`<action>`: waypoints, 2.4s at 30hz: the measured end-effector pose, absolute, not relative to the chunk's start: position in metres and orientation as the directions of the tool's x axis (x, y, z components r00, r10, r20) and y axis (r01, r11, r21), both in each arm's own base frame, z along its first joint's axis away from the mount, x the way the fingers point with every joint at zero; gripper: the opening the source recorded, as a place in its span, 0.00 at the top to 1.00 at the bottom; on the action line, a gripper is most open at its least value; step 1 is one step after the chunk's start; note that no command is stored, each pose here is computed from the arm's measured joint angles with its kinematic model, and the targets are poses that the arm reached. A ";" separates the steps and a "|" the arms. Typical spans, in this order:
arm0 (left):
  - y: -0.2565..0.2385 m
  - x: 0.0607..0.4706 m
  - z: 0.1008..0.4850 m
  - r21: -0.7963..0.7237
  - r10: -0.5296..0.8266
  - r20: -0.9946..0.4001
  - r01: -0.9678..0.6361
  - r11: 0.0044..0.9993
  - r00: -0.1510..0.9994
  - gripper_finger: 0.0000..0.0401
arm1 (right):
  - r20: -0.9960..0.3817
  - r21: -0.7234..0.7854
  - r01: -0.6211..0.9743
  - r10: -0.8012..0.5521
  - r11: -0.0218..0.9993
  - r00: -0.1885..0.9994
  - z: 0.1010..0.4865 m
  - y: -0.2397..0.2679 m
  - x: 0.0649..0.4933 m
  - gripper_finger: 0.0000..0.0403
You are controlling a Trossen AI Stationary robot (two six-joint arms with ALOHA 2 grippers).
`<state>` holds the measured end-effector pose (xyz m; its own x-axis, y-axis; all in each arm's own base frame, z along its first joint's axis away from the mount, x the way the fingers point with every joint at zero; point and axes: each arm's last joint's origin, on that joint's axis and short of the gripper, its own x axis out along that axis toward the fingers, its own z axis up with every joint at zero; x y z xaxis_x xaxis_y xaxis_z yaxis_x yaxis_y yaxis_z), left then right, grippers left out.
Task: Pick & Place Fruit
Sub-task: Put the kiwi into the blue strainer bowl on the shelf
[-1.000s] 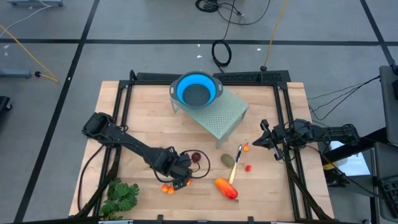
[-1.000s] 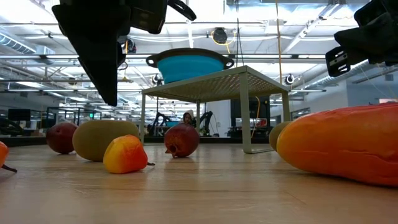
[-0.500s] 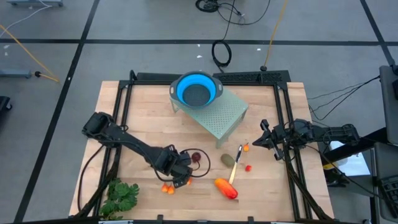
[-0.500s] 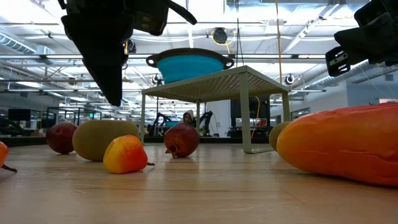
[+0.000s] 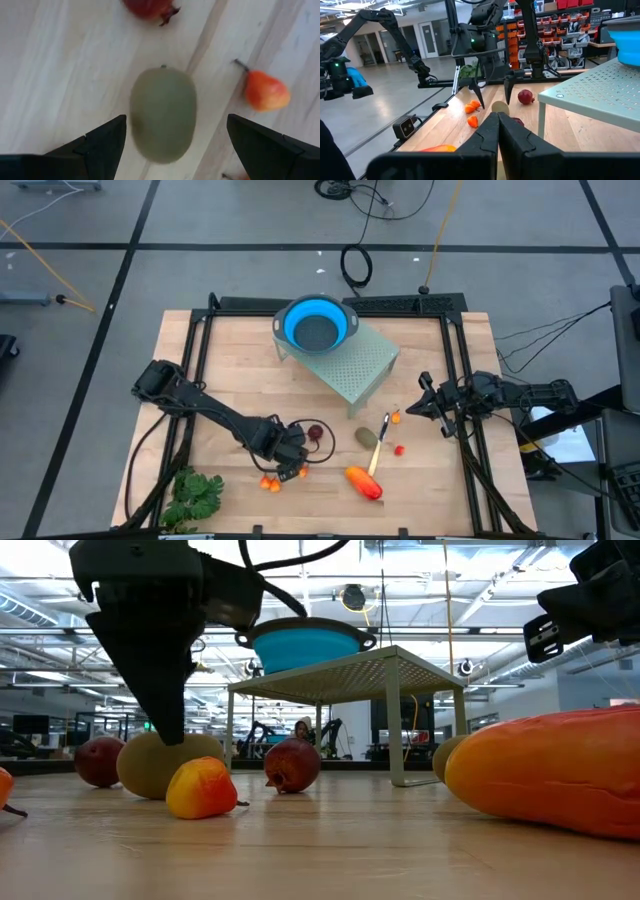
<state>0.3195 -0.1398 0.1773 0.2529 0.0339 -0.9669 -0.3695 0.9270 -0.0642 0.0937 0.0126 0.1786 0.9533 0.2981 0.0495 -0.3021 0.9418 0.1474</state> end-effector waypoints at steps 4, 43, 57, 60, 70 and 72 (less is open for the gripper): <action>-0.139 0.317 0.170 -0.061 0.036 -0.967 -0.366 0.929 0.251 0.15 | 0.050 0.147 -0.302 0.298 0.942 0.953 0.179 0.013 0.094 1.00; -0.137 0.319 0.142 -0.010 0.056 -0.966 -0.251 0.968 0.251 0.31 | 0.045 0.149 -0.296 0.293 0.944 0.955 0.178 0.012 0.094 1.00; -0.130 0.314 0.148 0.005 0.076 -0.975 -0.322 0.947 0.210 0.53 | 0.043 0.149 -0.296 0.293 0.944 0.955 0.178 0.012 0.094 1.00; -0.129 0.310 0.158 0.002 0.076 -0.973 -0.324 0.946 0.216 0.52 | 0.043 0.149 -0.296 0.293 0.944 0.955 0.178 0.012 0.094 1.00; -0.117 0.291 0.223 -0.174 0.013 -0.926 -0.459 0.871 0.376 0.53 | 0.042 0.149 -0.296 0.293 0.944 0.955 0.178 0.012 0.094 1.00; -0.113 0.286 0.236 -0.229 0.000 -0.910 -0.503 0.833 0.414 0.53 | 0.042 0.149 -0.296 0.293 0.944 0.955 0.178 0.012 0.094 1.00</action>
<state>0.2865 -0.1133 0.2362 0.4140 -0.0001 -0.9103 -0.5034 0.8331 -0.2291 0.0939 0.0125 0.1780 0.9553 0.2928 0.0418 -0.2957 0.9436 0.1488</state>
